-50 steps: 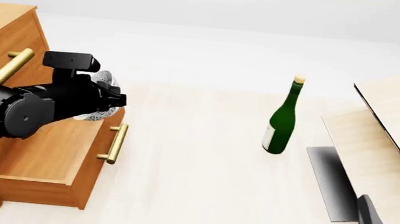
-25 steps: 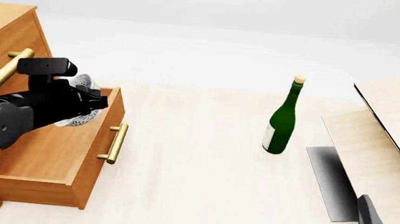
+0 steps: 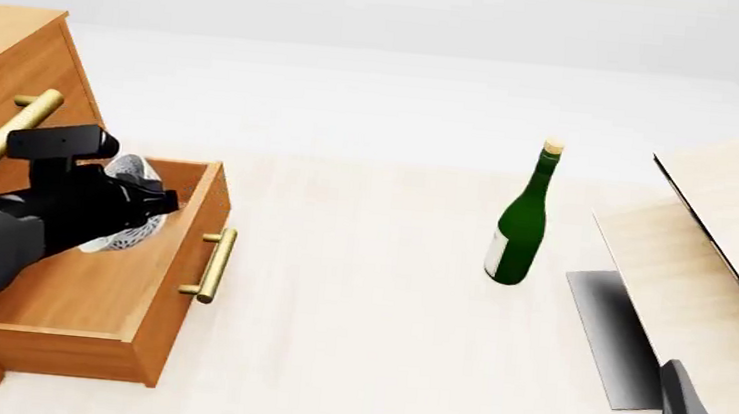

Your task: Put the bowl in the bottom drawer of the cabinet.

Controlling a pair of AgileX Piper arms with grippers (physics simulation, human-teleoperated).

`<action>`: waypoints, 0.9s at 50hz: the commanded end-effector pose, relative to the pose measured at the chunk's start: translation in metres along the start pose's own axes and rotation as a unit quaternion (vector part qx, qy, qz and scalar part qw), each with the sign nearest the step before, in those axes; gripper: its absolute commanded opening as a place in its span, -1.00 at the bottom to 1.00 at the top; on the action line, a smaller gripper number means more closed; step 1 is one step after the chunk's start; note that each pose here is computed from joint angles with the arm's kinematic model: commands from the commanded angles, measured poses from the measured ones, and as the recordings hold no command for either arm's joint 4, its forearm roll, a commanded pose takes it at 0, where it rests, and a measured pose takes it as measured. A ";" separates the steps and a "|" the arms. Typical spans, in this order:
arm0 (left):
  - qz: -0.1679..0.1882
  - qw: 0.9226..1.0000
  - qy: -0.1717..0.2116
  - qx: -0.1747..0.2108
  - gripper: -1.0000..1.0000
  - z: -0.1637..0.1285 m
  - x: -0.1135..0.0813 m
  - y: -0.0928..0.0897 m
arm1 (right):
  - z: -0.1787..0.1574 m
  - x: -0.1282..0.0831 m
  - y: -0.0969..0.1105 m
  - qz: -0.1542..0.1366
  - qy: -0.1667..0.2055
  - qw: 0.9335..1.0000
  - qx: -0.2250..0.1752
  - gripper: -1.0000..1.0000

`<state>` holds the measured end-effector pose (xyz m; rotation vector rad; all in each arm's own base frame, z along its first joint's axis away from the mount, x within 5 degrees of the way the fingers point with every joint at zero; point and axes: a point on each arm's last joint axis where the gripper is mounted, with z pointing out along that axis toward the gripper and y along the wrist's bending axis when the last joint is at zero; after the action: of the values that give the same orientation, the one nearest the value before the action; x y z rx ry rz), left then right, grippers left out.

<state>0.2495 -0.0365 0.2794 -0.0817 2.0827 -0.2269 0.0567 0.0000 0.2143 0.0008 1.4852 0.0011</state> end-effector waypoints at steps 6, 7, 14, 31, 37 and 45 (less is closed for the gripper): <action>-0.007 1.000 -0.002 -0.021 -1.00 0.001 0.009 0.014 | 0.000 0.000 0.000 0.000 0.000 1.000 0.000 1.00; -0.008 1.000 -0.002 -0.023 -1.00 0.001 0.010 0.015 | 0.000 0.000 0.000 0.000 0.000 1.000 0.000 1.00; -0.012 1.000 0.003 -0.022 -1.00 0.005 0.013 0.015 | 0.000 0.000 0.000 0.000 0.000 1.000 0.000 1.00; -0.027 0.999 0.012 -0.039 -1.00 0.012 0.026 0.026 | 0.000 0.000 0.000 0.000 0.000 1.000 0.000 1.00; -0.027 0.999 0.016 -0.038 -1.00 0.016 0.027 0.026 | 0.000 0.000 0.000 0.000 0.000 1.000 0.000 1.00; -0.027 0.999 0.020 -0.043 -1.00 0.019 0.029 0.029 | 0.000 0.000 0.000 0.000 0.000 1.000 0.000 1.00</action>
<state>0.2498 -0.0168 0.2430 -0.1994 2.1297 -0.1889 0.0567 0.0000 0.2143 0.0008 1.4852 0.0011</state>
